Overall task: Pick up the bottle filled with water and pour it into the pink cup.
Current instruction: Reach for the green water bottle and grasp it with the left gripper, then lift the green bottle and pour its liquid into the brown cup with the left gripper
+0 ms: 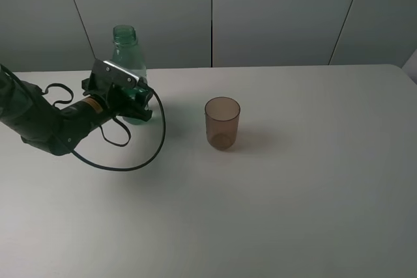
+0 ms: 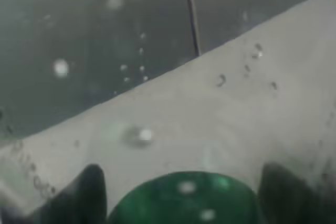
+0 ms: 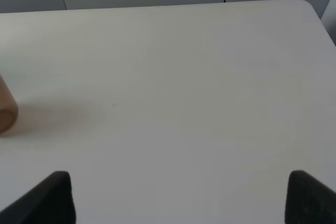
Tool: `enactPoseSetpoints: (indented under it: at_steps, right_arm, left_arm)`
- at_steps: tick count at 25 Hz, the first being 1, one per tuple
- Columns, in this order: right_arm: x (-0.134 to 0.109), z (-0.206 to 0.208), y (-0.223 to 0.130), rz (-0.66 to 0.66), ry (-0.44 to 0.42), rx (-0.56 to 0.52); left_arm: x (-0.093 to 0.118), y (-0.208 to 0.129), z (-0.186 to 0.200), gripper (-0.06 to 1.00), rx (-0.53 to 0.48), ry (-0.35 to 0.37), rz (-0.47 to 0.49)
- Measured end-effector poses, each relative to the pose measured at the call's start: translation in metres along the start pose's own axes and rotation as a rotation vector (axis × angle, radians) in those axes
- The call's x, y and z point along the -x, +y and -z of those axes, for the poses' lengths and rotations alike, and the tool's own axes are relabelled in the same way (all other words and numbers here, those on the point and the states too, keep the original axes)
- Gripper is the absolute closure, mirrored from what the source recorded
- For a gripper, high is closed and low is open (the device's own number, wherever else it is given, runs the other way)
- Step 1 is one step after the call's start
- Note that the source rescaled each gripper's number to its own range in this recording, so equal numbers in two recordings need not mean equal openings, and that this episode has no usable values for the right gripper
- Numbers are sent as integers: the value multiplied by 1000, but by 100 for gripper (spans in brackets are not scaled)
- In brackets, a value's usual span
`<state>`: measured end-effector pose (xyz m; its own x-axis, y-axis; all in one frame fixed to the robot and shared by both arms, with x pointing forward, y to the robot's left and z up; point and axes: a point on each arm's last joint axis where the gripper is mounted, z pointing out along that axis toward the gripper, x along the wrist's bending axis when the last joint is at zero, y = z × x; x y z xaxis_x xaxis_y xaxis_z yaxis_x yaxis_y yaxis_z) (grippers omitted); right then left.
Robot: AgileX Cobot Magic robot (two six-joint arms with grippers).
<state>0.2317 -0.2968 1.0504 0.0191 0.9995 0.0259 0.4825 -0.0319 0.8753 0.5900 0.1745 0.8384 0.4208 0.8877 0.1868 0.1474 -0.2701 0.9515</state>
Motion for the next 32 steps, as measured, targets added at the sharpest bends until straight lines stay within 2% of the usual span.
enactPoseSetpoints:
  at_steps: [11, 16, 22, 27, 32]
  right_arm:
    - [0, 0, 0, 0, 0, 0]
    - [0, 0, 0, 0, 0, 0]
    - [0, 0, 0, 0, 0, 0]
    - [0, 0, 0, 0, 0, 0]
    - [0, 0, 0, 0, 0, 0]
  left_arm:
    - [1, 3, -2, 88, 28, -13, -27]
    - [1, 30, -17, 90, 130, -52, -145]
    - [4, 71, -44, 91, 275, -142, -285]
    - [4, 95, -63, 91, 288, -196, -401]
    - [6, 120, -77, 91, 367, -245, -526]
